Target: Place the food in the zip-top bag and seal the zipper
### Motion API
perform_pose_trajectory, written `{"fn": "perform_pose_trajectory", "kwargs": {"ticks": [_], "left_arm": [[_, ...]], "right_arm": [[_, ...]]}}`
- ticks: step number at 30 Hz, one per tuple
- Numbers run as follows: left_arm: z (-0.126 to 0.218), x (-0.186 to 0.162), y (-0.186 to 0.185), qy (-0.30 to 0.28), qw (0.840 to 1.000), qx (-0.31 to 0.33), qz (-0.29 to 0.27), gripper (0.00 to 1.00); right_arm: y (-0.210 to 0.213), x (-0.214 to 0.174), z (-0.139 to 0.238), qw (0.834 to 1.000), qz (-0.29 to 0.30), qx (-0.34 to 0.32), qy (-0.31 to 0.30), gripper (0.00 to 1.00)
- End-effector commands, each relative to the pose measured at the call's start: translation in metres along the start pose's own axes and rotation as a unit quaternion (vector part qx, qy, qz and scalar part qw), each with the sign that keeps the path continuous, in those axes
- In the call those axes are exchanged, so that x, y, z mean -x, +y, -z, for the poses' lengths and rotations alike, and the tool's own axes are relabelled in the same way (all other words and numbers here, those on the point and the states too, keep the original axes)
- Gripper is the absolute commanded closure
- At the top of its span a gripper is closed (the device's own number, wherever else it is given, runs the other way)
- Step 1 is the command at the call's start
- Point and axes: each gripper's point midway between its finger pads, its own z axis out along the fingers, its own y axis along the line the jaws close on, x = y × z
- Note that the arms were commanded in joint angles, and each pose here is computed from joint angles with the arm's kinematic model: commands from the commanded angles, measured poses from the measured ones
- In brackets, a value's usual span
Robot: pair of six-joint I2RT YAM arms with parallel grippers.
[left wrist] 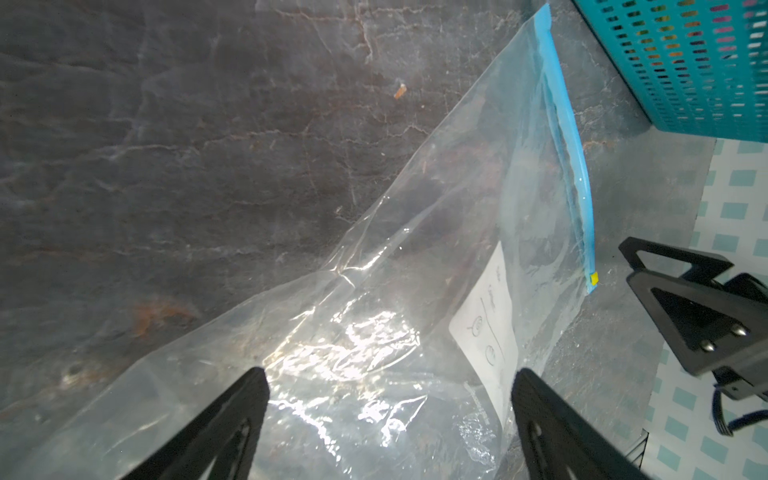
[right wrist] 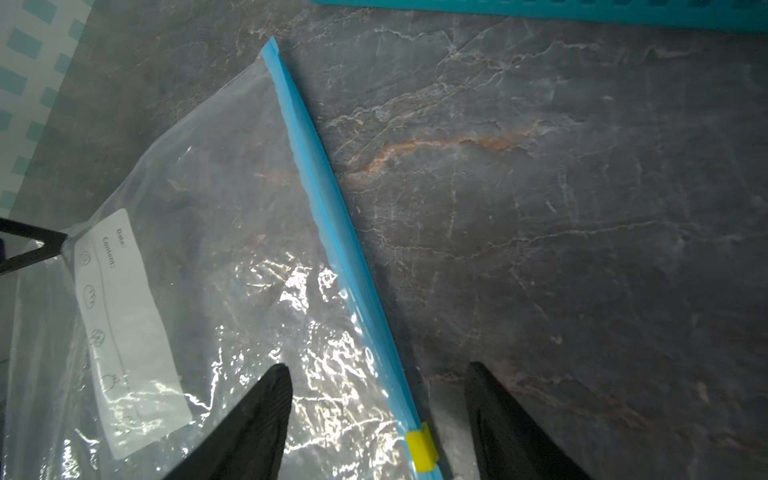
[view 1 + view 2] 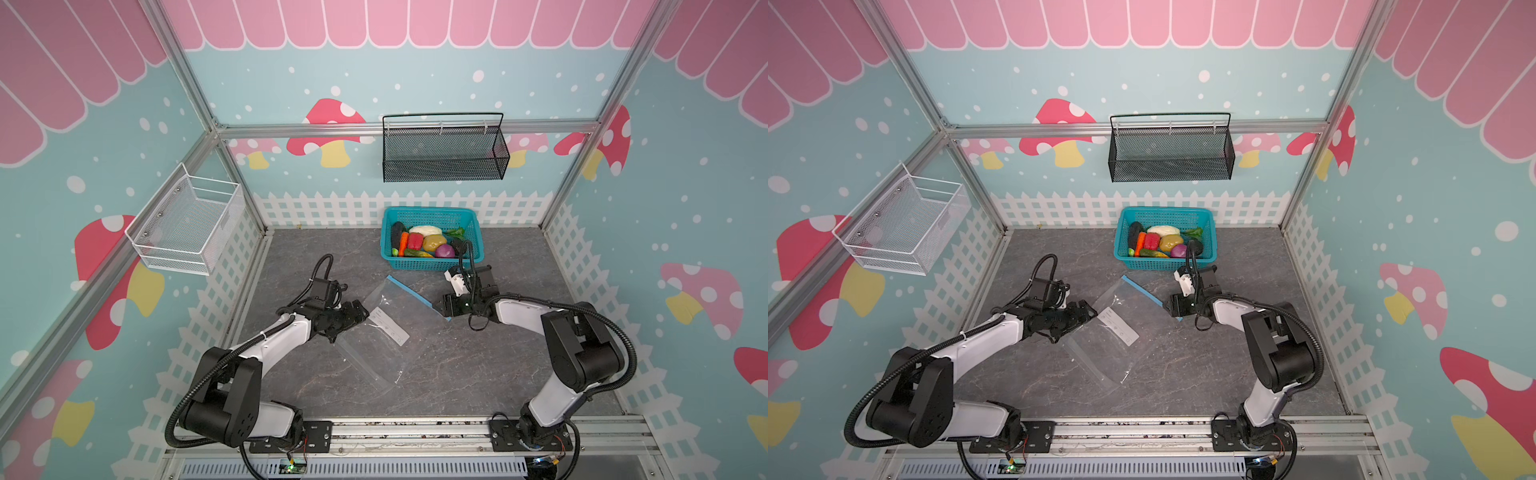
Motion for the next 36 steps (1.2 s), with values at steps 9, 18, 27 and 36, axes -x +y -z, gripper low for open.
{"fn": "perform_pose_trajectory", "kwargs": {"ticks": [9,18,27,36], "left_arm": [[0.015,-0.005,-0.048,0.0,0.997,-0.039,-0.06,0.08],[0.013,-0.016,-0.089,0.009,0.994,-0.065,-0.092,0.08],[-0.012,-0.043,-0.105,0.042,0.991,-0.064,-0.109,0.1],[-0.036,-0.041,-0.076,0.055,0.993,-0.03,-0.098,0.12]], "right_arm": [[0.013,-0.036,-0.009,0.997,-0.01,0.058,0.057,0.37],[0.026,-0.055,0.001,0.994,-0.022,0.089,0.064,0.4],[0.059,-0.074,0.008,0.987,-0.044,0.144,0.059,0.42],[0.093,-0.09,0.022,0.978,-0.055,0.194,0.051,0.43]]}}
